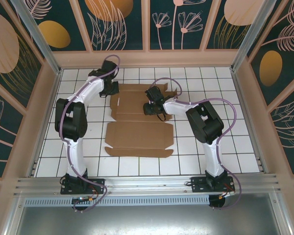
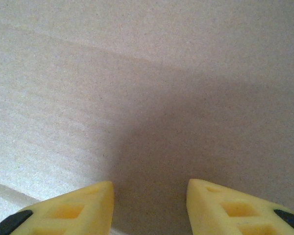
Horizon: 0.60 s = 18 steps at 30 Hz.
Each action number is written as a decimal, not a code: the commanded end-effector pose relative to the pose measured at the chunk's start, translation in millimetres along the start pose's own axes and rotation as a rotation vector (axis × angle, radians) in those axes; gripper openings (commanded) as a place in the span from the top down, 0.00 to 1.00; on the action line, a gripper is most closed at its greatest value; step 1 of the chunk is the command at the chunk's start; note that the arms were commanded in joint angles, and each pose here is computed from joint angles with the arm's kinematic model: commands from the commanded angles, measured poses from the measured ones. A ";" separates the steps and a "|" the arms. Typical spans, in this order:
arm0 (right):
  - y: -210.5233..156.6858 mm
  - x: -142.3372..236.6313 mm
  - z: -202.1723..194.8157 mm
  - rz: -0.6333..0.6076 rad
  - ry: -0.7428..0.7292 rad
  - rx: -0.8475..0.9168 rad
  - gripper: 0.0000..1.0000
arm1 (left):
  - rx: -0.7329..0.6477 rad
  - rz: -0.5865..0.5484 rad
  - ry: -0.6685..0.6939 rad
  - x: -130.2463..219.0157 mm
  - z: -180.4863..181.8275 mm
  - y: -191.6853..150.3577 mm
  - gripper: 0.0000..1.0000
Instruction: Fold the paper box
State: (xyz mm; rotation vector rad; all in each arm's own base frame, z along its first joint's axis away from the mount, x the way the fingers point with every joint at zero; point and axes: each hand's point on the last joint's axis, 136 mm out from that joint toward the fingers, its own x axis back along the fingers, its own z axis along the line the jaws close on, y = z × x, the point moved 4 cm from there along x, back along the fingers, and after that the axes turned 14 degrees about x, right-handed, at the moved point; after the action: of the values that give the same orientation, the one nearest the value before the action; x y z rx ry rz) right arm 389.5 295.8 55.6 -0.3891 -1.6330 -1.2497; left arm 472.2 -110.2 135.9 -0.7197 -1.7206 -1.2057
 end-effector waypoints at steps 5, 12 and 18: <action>-70.2 -23.2 5.3 0.250 -0.037 0.019 0.56 | -0.062 0.023 0.179 -37.5 14.9 -14.0 1.00; -72.0 -29.4 4.9 0.268 -0.089 0.027 0.56 | -0.166 0.000 0.296 -64.2 -3.7 -34.1 1.00; -68.5 -25.2 4.9 0.262 -0.091 0.030 0.56 | -0.144 -0.059 0.268 -44.5 -13.7 -20.8 0.98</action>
State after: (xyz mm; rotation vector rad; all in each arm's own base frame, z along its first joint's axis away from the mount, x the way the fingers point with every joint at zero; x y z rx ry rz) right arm 388.3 300.5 54.4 -0.4322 -1.7163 -1.2249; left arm 478.4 -121.4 81.3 -0.5486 -1.4303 -1.4184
